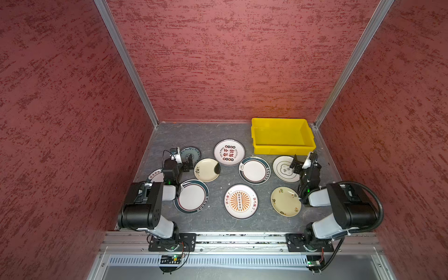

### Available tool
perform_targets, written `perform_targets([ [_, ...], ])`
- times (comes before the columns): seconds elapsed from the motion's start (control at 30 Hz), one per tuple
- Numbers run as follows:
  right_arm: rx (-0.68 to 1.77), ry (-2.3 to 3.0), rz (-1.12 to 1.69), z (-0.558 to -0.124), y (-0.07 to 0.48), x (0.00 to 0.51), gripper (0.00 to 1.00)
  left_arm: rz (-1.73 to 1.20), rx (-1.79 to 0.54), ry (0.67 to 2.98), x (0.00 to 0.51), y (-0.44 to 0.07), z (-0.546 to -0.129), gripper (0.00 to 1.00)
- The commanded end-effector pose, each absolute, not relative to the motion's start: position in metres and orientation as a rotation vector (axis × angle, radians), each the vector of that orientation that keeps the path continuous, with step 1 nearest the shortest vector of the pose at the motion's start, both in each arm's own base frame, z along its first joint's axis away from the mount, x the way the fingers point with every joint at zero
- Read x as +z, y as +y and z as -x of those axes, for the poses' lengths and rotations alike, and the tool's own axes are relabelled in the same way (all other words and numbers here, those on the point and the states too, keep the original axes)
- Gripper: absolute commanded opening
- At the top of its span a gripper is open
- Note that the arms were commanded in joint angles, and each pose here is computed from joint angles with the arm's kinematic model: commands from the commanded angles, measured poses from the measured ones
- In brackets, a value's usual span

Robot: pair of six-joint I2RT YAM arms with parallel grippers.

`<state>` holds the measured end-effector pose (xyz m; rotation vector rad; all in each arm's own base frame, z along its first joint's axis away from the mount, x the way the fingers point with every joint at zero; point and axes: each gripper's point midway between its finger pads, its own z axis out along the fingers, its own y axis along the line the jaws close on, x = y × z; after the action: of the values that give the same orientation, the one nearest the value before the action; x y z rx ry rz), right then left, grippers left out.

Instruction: Place the plates into the plastic bin on the countertop

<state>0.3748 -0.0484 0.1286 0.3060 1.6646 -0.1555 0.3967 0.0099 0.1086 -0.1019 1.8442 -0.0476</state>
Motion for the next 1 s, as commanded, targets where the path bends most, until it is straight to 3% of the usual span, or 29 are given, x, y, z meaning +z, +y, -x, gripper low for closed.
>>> perform_targets([
  [0.0, -0.176, 1.629, -0.308, -0.3783, -0.0509, 0.1382, 0.99, 0.084, -0.057, 1.832, 0.1138, 0.0078, -0.4019, 0.99],
  [0.97, -0.159, 1.636, -0.320, -0.3797, -0.0537, 0.1372, 0.99, 0.086, -0.067, 1.833, 0.1139, 0.0087, -0.4019, 0.99],
])
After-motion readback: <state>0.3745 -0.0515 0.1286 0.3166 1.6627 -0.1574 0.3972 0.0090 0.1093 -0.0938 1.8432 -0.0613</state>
